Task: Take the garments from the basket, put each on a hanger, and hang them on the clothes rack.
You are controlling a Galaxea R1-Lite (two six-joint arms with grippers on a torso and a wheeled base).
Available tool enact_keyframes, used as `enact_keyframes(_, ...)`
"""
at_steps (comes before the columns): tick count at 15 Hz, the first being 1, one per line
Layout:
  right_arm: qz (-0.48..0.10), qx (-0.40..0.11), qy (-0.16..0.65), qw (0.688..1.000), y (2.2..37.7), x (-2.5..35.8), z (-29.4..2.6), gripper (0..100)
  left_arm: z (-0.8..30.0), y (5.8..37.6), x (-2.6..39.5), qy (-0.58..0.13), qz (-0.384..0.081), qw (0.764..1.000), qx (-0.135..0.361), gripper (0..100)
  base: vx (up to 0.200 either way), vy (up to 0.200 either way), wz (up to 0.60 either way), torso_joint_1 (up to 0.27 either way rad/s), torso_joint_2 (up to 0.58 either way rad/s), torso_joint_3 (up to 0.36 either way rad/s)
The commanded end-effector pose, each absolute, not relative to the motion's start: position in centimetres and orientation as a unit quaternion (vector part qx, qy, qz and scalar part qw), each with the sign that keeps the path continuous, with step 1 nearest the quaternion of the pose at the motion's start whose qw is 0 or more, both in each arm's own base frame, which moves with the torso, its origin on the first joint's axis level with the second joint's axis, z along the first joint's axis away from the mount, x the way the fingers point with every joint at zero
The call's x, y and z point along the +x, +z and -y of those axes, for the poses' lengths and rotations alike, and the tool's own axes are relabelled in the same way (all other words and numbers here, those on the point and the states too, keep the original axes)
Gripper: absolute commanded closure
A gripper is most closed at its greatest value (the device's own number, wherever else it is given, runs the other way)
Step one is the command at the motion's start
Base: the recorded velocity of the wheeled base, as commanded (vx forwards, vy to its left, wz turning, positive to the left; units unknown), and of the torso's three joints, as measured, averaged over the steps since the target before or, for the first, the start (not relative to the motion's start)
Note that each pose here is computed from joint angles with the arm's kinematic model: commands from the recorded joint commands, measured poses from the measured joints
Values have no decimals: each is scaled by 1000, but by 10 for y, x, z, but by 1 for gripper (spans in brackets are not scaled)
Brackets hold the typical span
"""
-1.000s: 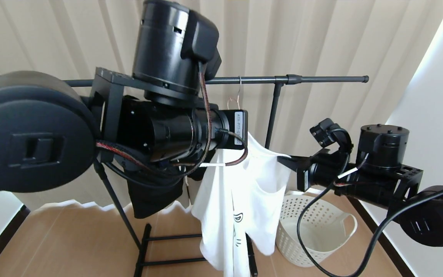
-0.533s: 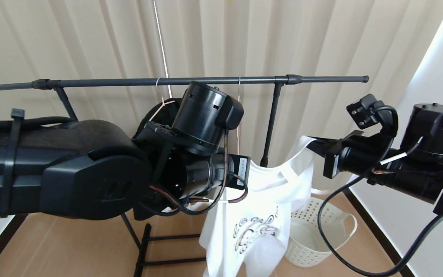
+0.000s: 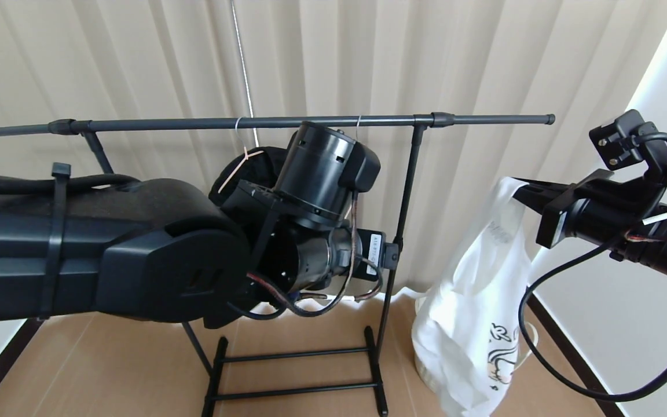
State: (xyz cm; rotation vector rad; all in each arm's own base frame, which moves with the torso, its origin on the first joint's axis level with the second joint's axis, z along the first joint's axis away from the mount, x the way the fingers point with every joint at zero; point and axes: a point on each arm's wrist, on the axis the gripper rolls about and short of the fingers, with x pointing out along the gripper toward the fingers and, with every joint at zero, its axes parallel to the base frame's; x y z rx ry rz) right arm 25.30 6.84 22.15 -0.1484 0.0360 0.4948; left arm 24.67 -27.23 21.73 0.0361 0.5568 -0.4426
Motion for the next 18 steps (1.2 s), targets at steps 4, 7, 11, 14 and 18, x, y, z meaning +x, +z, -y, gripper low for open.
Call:
enact_keyframes(4,-17,-73,231,970,221,258,-62,100,280,212,298,-180,-251,951,25,0,0,0,0,0,0,0)
enact_keyframes(7,-14,-73,230,970,223,260,-61,100,274,209,334,-159,-233,959,32,0,0,0,0,0,0,0)
enact_keyframes(11,-19,-73,228,971,220,264,-61,100,264,195,386,-145,-178,971,67,0,0,0,0,0,0,0)
enact_keyframes(14,-27,-73,228,971,216,267,-61,100,251,188,413,-172,-144,968,110,0,0,0,0,0,0,0)
enact_keyframes(18,-27,-73,228,971,215,267,-61,100,244,185,437,-179,-125,968,121,0,0,0,0,0,0,0)
